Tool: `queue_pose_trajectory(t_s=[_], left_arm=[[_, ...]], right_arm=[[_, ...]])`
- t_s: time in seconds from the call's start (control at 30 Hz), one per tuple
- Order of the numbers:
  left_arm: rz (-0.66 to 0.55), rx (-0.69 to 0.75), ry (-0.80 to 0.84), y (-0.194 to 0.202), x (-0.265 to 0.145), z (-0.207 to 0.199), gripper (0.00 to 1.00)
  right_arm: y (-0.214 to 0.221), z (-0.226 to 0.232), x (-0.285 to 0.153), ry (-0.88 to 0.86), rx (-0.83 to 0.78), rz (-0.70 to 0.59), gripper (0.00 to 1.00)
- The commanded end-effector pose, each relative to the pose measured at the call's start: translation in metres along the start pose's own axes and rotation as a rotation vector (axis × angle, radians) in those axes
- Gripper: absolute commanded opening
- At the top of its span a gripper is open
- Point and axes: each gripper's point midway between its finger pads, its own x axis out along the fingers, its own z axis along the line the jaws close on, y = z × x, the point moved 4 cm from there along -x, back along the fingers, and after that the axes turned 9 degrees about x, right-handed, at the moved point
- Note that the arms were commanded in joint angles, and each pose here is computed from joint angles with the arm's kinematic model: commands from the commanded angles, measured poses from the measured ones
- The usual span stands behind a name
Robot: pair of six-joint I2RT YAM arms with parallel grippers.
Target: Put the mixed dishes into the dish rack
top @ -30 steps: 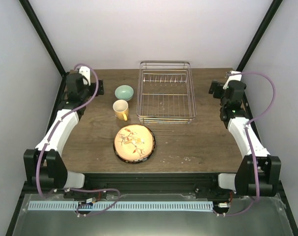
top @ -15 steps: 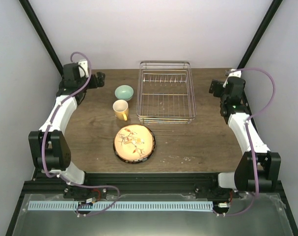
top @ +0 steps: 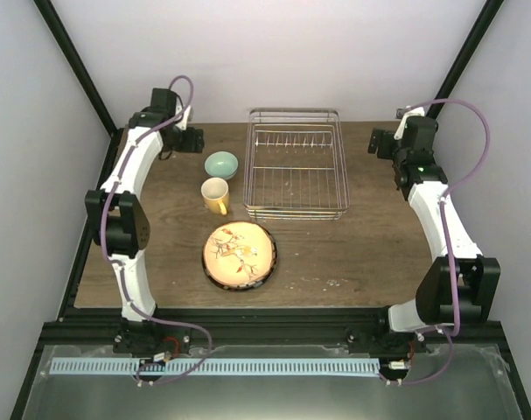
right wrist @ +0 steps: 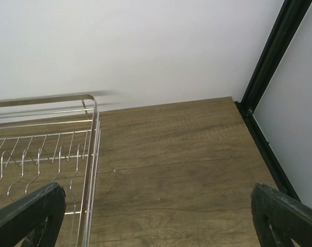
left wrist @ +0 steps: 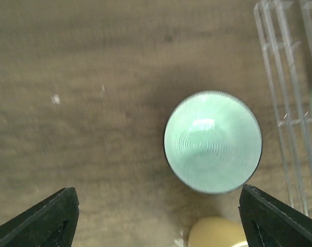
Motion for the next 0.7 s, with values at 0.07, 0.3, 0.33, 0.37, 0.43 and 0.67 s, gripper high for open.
queue_pose_trajectory(t_s=[0.07, 0.3, 0.33, 0.37, 0.43, 0.67], left_arm=[[0.304, -0.082, -0.014, 0.062, 0.011, -0.011, 0.86], [0.325, -0.128, 0.027, 0.069, 0.027, -0.018, 0.86], [0.320, -0.137, 0.031, 0.068, 0.029, -0.018, 0.87], [0.300, -0.142, 0.032, 0.064, 0.032, -0.019, 0.87], [0.263, -0.162, 0.029, 0.058, 0.038, -0.018, 0.90], [0.291, -0.148, 0.040, 0.056, 0.076, -0.021, 0.91]], right_arm=[[-0.005, 0.007, -0.005, -0.013, -0.003, 0.004, 1.00], [0.003, 0.010, 0.001, -0.030, 0.005, 0.030, 1.00], [0.004, 0.010, 0.002, -0.033, 0.005, 0.032, 1.00], [0.006, 0.011, 0.003, -0.038, 0.006, 0.036, 1.00], [0.008, 0.012, 0.003, -0.046, 0.008, 0.039, 1.00], [0.010, 0.013, 0.003, -0.044, 0.010, 0.040, 1.00]])
